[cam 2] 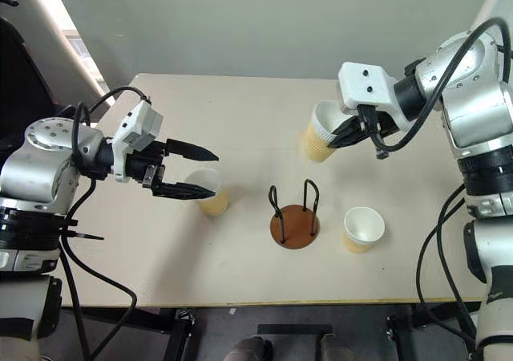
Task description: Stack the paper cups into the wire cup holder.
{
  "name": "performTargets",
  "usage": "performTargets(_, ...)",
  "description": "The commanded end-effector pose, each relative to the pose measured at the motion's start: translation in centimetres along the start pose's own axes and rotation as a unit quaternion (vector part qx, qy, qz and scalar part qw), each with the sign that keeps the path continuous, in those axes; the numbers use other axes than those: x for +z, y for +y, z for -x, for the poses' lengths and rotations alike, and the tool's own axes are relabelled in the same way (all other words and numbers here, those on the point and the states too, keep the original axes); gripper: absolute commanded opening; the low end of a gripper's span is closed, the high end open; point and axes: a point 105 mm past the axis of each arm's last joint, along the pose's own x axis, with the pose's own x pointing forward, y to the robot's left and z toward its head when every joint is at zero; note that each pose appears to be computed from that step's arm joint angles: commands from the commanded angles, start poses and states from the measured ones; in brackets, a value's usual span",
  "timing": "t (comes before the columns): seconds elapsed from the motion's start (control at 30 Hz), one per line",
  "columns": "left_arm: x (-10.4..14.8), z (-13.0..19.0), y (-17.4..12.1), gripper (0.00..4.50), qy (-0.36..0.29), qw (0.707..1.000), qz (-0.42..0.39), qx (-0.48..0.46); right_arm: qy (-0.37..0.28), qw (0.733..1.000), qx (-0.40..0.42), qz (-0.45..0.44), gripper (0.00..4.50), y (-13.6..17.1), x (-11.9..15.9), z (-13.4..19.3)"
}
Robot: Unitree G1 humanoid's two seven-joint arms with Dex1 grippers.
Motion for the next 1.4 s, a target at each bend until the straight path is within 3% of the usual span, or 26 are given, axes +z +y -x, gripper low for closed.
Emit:
performTargets(0.03, 1.2, 0.9, 0.6, 4.32, -0.010, 1.000, -0.022, 0.013, -0.024, 0.999, 0.028, 0.024, 0.02, 1.6, 2.7, -0.6)
performTargets(0.3, 1.6, 1.3, 1.0, 4.32, -0.014, 0.999, -0.025, 0.020, -0.018, 0.997, 0.070, 0.042, 0.02, 3.5, 2.9, -2.5)
performTargets(0.57, 1.6, 1.3, 1.0, 4.32, -0.013, 0.999, -0.026, 0.023, 0.012, 0.995, 0.076, 0.058, 0.02, 3.6, 1.2, -3.7)
performTargets(0.93, 1.6, 1.2, 1.1, 4.32, -0.011, 0.999, -0.028, 0.024, 0.025, 0.993, 0.089, 0.072, 0.02, 3.9, 0.9, -4.5)
performTargets(1.17, 1.7, 1.0, 1.2, 4.32, -0.013, 0.999, -0.031, 0.023, 0.014, 0.994, 0.084, 0.070, 2.23, 3.8, 1.5, -4.8)
performTargets(1.33, 1.9, 1.1, 1.2, 4.32, -0.017, 0.999, -0.034, 0.031, -0.051, 0.998, 0.017, 0.027, 3.90, 2.0, 3.0, -4.4)
performTargets(1.4, 1.9, 1.2, 1.2, 4.32, -0.013, 0.999, -0.034, 0.036, -0.083, 0.996, 0.011, -0.011, 3.90, 1.9, 3.5, -3.7)
